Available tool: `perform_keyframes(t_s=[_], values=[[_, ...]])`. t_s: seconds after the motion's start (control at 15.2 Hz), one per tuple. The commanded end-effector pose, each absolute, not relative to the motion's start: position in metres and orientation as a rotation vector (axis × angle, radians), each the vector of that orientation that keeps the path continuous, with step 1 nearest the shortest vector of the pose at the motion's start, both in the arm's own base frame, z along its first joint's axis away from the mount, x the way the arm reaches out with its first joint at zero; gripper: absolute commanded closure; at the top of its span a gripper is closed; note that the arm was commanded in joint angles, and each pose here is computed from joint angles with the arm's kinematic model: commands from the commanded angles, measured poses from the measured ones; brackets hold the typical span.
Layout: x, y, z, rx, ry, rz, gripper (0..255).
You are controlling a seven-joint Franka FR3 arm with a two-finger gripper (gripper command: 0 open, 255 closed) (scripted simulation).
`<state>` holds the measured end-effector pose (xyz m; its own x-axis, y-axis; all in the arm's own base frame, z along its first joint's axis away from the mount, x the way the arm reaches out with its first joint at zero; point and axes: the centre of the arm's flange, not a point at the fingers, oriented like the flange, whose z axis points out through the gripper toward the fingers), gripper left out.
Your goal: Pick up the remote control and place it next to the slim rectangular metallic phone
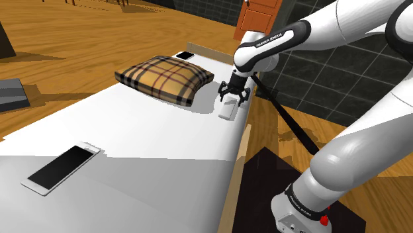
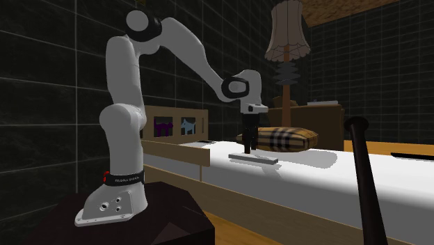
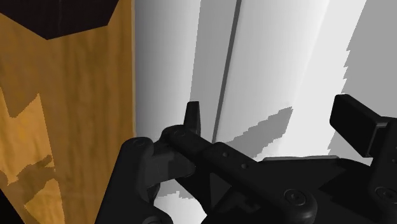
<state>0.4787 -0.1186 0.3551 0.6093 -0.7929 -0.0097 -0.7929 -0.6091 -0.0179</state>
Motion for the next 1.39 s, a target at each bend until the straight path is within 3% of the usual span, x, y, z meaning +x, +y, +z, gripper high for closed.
perform_keyframes(t_s=[0.0,0.66,0.73,1.32], values=[[0.480,-0.119,0.344,-2.799,1.381,0.000,0],[0.480,-0.118,0.331,-2.799,1.381,0.000,0],[0.480,-0.118,0.331,-2.799,1.381,0.000,255],[0.480,-0.118,0.331,-2.799,1.381,0.000,255]])
